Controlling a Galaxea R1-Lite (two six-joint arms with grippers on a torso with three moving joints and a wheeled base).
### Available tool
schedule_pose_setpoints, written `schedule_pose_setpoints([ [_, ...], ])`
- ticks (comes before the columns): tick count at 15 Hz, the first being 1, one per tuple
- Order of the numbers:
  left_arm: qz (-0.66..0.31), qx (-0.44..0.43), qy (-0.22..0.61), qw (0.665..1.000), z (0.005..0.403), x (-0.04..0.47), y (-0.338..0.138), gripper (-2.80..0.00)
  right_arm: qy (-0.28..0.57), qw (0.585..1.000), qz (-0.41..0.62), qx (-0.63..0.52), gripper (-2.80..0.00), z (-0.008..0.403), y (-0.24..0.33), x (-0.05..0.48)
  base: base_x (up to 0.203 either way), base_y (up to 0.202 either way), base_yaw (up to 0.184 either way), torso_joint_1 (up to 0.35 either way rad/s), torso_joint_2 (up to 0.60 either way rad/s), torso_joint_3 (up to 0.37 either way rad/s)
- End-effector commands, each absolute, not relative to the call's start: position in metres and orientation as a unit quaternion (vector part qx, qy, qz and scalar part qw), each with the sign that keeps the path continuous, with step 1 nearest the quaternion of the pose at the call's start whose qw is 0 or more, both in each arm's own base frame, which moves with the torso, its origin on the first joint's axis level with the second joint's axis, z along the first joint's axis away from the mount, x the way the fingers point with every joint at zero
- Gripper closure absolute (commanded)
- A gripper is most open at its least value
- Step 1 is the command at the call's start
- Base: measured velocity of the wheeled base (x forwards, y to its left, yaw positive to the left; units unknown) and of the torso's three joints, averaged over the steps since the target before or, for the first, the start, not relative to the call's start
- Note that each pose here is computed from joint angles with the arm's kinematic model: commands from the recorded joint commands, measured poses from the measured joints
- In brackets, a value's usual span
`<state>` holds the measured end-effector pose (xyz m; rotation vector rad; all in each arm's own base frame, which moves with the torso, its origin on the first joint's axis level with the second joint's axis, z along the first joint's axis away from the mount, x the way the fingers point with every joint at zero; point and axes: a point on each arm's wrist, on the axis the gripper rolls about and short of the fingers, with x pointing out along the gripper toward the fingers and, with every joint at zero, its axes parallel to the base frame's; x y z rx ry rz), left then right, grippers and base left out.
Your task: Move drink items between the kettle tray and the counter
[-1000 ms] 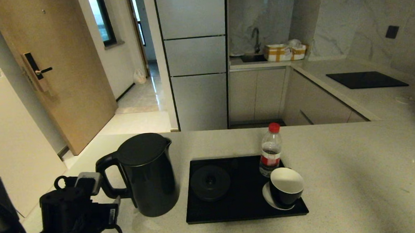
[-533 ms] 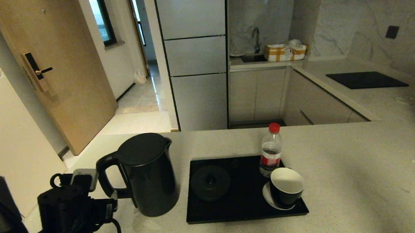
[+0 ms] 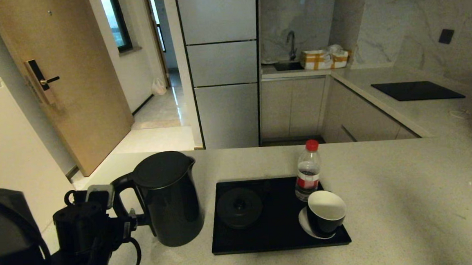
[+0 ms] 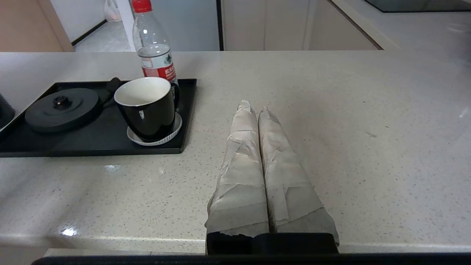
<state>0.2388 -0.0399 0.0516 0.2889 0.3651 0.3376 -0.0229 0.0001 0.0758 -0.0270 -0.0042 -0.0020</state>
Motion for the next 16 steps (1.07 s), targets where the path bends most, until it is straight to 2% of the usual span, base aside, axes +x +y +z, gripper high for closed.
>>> schedule_pose_setpoints([
  [1,0.175,0.144,0.188,0.956,0.039,0.249,-0.038,-2.8,-0.002,1.0,-0.001,-0.013,0.0,0.076,0.0,-0.023,0.0,0.0,0.0,0.0,0.0,0.0],
  [3,0.184,0.146,0.202,0.951,0.023,0.259,-0.034,-2.8,-0.002,1.0,-0.001,-0.013,0.0,0.076,0.0,-0.023,0.0,0.0,0.0,0.0,0.0,0.0],
  [8,0.186,0.147,0.201,0.951,0.023,0.261,-0.033,-2.8,-0.002,1.0,-0.001,-0.014,0.0,0.076,0.0,-0.023,0.0,0.0,0.0,0.0,0.0,0.0],
  [11,0.2,0.145,0.171,0.954,0.023,0.293,-0.023,-2.8,-0.002,1.0,-0.001,-0.014,0.0,0.076,0.0,-0.023,0.0,0.0,0.0,0.0,0.0,0.0],
  [16,0.195,0.162,0.142,0.957,0.033,0.309,-0.025,-2.8,-0.002,1.0,-0.001,-0.014,0.0,0.076,0.0,-0.023,0.0,0.0,0.0,0.0,0.0,0.0],
])
